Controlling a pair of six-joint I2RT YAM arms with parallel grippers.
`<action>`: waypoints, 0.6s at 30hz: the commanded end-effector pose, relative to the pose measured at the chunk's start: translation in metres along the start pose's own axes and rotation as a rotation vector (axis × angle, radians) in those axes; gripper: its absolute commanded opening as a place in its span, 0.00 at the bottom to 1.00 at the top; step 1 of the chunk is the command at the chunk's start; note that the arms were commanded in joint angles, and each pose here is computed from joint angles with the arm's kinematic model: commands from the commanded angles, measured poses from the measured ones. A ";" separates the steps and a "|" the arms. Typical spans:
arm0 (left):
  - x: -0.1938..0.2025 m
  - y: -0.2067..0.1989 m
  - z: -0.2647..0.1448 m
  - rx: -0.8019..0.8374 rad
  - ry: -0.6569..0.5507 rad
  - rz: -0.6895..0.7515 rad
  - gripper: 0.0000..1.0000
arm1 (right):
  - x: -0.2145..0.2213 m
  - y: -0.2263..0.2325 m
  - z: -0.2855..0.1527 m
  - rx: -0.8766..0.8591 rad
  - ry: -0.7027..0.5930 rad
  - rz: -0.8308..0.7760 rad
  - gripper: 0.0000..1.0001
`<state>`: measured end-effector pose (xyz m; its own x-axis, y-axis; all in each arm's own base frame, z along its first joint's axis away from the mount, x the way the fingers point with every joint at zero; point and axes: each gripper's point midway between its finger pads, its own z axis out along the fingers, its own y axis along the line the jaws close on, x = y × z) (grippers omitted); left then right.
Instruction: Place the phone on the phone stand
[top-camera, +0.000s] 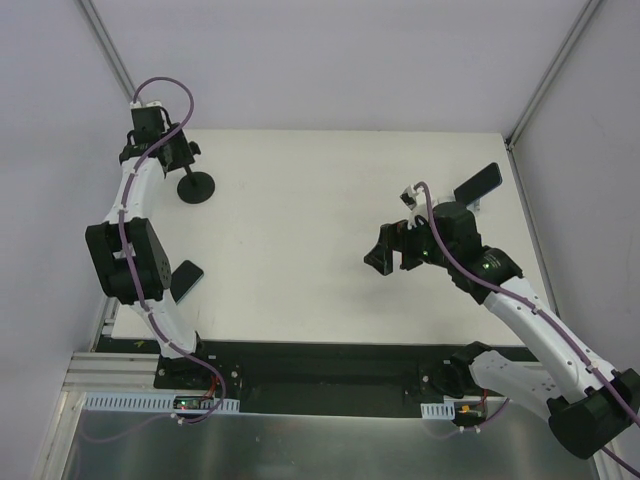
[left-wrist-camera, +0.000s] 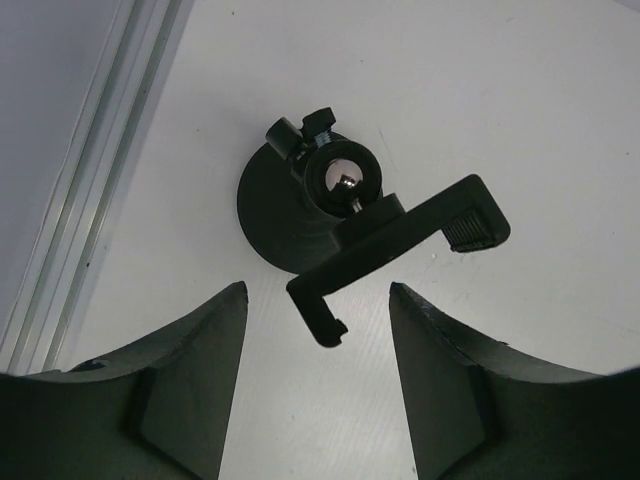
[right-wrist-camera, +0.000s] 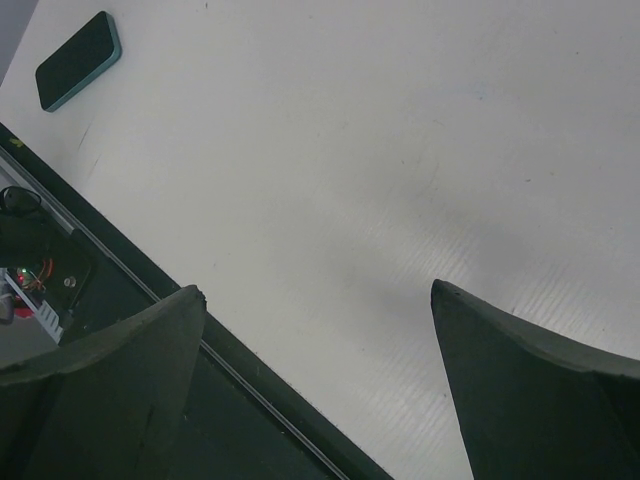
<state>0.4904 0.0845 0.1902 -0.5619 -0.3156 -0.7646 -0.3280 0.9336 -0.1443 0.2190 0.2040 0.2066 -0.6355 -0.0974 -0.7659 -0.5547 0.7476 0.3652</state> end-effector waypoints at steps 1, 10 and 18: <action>-0.028 -0.010 0.003 0.042 -0.043 0.074 0.56 | -0.016 0.006 -0.005 -0.025 -0.047 -0.042 0.96; -0.015 -0.010 0.003 0.040 0.000 0.098 0.00 | -0.011 0.003 0.007 -0.022 -0.012 -0.030 0.96; 0.021 -0.099 -0.082 0.390 0.011 0.251 0.00 | 0.004 -0.008 0.015 0.008 0.028 -0.048 0.96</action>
<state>0.4886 0.0538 0.1858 -0.6254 -0.2046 -0.7530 -0.1872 0.9762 -0.1097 0.2238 0.2063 0.1901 -0.6593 -0.1393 -0.7388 -0.5543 0.7539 0.3526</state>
